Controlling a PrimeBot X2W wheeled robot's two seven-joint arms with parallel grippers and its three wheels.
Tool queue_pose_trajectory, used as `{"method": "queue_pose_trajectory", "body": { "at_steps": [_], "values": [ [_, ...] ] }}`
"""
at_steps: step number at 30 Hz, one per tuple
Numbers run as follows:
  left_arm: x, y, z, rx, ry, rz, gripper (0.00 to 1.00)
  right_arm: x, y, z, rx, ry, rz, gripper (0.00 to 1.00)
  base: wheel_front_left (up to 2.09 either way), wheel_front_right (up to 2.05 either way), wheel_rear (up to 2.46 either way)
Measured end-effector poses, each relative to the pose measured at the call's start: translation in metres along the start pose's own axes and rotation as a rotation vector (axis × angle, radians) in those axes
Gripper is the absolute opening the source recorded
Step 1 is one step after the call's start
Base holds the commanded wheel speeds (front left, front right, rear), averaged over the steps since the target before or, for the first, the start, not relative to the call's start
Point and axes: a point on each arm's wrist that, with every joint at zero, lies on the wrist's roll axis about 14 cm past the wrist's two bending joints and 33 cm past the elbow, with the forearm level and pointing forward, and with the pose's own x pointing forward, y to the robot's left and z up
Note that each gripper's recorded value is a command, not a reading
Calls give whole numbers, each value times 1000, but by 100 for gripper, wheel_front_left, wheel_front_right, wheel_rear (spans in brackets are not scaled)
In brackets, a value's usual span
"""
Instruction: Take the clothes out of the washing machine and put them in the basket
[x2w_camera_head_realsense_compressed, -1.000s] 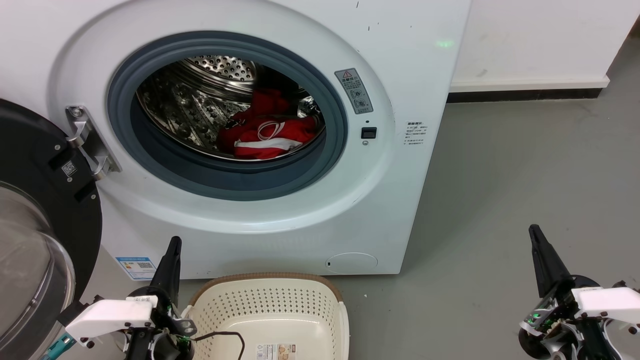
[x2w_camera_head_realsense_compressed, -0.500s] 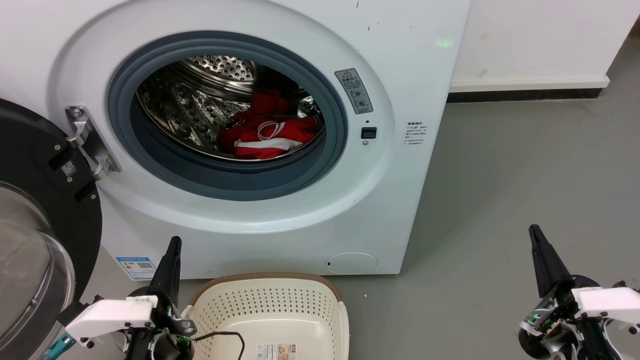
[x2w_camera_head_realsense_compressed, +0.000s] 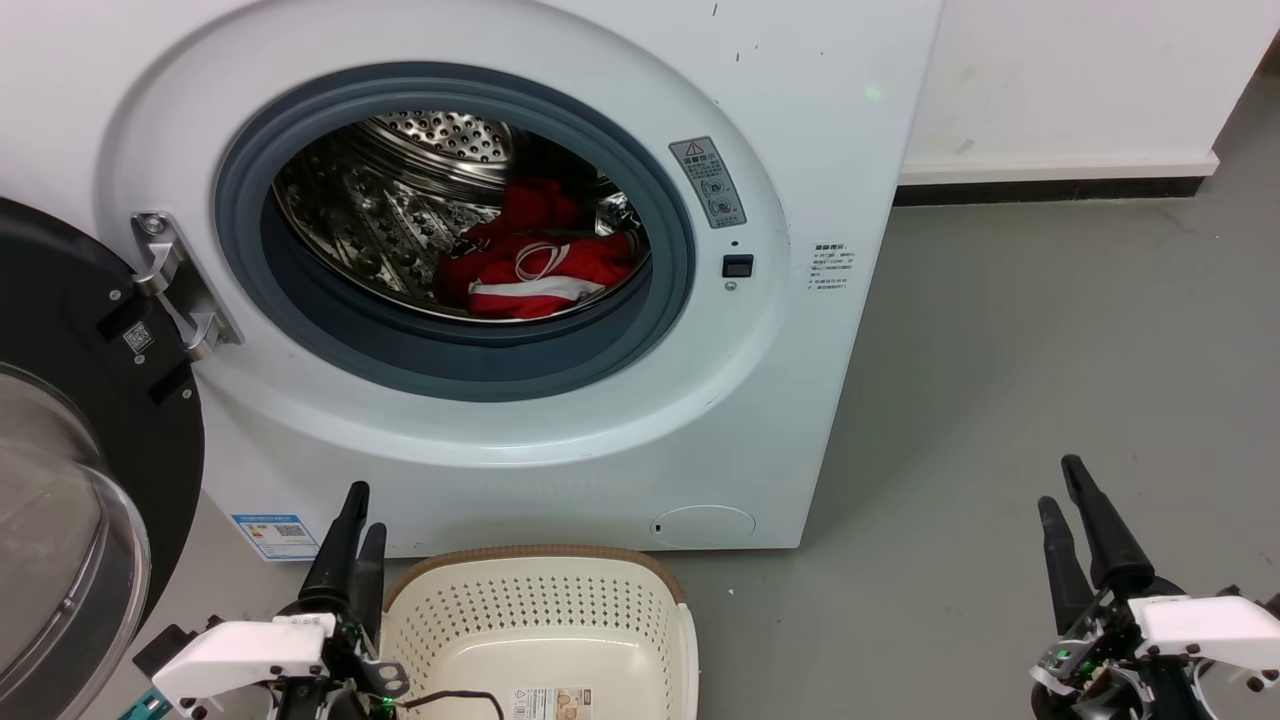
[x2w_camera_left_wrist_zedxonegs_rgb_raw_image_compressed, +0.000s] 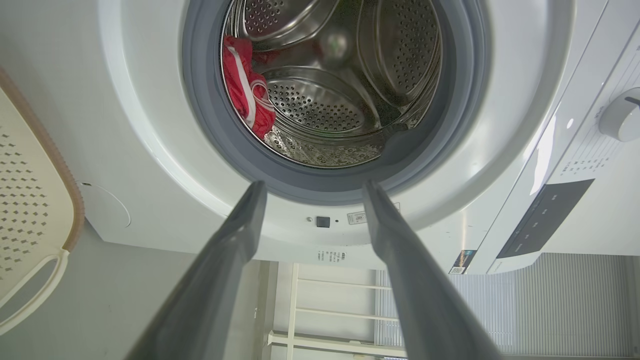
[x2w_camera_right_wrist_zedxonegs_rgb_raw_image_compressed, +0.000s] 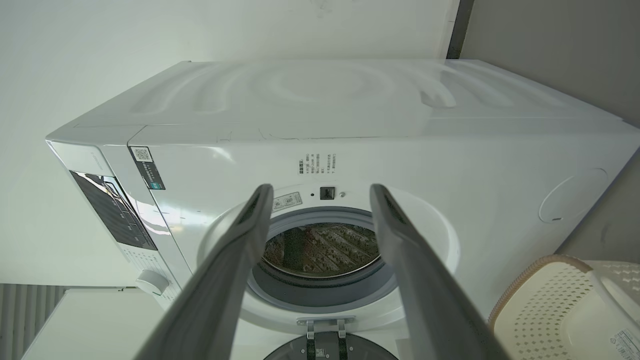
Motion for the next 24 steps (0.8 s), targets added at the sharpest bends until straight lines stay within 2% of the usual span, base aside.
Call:
{"method": "queue_pose_trajectory", "body": {
  "at_steps": [7,11,24],
  "values": [
    [1,-6,-3,28,-10,-19,100,-2,2,-3,-36,-9,7,100,0,0,0],
    [2,-12,-2,83,-20,-36,100,-2,6,-3,-74,-19,17,100,0,0,0],
    [5,-40,-10,361,-26,-118,100,-4,15,-2,-315,-41,46,100,0,0,0]
  ]
}}
